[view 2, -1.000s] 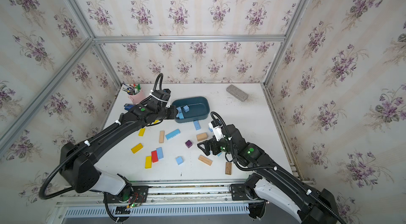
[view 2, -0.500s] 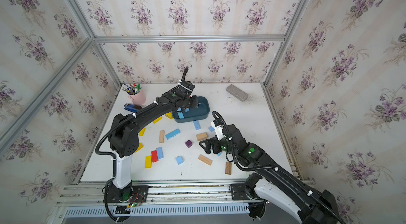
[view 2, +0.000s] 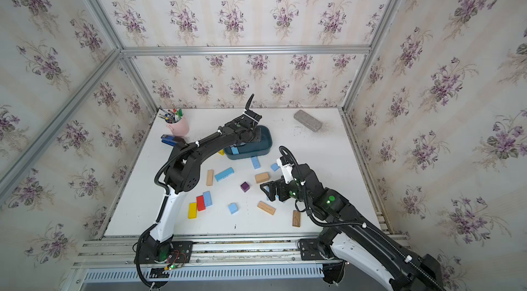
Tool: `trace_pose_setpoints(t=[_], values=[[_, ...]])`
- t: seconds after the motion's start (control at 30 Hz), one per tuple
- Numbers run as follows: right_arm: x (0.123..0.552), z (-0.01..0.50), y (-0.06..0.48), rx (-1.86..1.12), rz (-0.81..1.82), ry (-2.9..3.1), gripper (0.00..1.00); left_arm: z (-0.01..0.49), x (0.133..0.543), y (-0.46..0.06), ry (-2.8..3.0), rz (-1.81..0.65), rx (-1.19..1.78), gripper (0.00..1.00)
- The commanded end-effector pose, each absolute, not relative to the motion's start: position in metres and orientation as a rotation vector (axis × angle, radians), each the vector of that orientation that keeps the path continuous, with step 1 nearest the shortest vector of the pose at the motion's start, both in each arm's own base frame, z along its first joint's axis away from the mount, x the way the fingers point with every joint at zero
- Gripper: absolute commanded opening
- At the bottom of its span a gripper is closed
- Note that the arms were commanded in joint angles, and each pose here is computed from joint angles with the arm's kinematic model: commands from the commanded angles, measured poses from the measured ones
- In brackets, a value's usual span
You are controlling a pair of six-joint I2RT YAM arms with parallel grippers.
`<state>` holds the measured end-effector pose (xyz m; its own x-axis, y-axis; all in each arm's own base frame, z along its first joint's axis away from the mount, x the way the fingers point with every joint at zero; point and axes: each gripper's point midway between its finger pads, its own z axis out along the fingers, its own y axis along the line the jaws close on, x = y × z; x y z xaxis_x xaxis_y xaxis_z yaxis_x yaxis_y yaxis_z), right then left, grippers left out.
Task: Pick out the blue building blocks
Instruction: Place the building block in the storage box.
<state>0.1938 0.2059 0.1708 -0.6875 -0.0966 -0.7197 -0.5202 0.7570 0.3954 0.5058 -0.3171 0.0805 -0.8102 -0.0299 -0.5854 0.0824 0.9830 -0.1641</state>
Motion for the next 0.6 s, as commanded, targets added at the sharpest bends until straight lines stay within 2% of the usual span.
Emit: trace_pose_setpoints(t=[0.0,0.4,0.57], values=[[0.194,0.171,0.207,-0.449,0.789,2.245,1.00,0.078,0.518,-0.304,2.481,-0.172,0.010,0.08],[0.194,0.167,0.209,-0.462,0.793,2.253,1.00,0.064,0.533,-0.278,2.491,-0.114,-0.041,0.12],[0.193,0.167,0.210,-0.464,0.796,2.255,1.00,0.063,0.532,-0.271,2.499,-0.105,-0.055,0.19]])
